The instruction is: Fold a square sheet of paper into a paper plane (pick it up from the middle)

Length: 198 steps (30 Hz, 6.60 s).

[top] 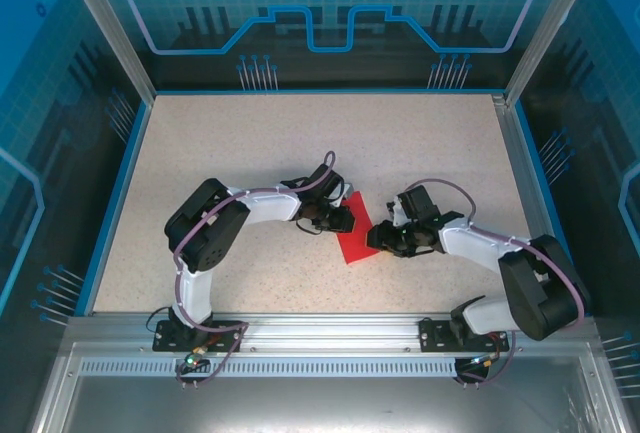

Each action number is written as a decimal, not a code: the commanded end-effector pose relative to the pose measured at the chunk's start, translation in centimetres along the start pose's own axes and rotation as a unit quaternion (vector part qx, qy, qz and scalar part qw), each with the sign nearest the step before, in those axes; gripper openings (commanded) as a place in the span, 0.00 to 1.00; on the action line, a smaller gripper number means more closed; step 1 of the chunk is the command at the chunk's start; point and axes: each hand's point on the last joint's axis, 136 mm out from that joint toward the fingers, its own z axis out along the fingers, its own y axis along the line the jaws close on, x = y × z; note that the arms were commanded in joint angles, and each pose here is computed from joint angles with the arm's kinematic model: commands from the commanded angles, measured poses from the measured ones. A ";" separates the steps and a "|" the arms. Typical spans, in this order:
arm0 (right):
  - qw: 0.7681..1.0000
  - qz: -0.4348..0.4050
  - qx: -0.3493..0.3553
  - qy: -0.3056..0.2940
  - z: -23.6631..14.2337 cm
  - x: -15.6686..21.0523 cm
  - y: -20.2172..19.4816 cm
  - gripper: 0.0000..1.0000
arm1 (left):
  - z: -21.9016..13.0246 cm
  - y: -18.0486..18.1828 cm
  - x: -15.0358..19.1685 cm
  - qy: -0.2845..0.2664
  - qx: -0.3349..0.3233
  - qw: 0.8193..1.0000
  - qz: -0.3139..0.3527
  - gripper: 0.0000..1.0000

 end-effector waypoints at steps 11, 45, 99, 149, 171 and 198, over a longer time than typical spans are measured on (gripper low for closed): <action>1.000 -0.010 -0.005 -0.011 -1.6 -0.2 1.4 0.24 | 1.3 1.9 1.6 0.026 -0.019 0.999 -0.013 0.19; 0.999 -0.029 -0.016 -0.004 -0.6 -1.3 3.6 0.00 | -4.3 -2.5 -2.6 -0.018 0.030 0.999 0.012 0.23; 0.997 -0.060 0.021 0.049 4.8 -2.8 5.8 0.00 | -0.2 4.6 -1.0 0.041 -0.025 0.999 -0.010 0.10; 0.994 -0.030 0.087 0.051 5.7 -2.6 3.5 0.06 | 0.5 4.9 -0.5 0.051 -0.017 0.998 -0.017 0.11; 0.994 -0.020 0.100 0.050 5.7 -2.6 2.7 0.12 | 0.7 5.1 -0.2 0.055 -0.017 0.998 -0.019 0.11; 0.995 -0.012 0.095 0.040 5.4 -2.5 2.2 0.45 | -2.7 2.9 -2.4 0.018 0.012 1.000 -0.013 0.14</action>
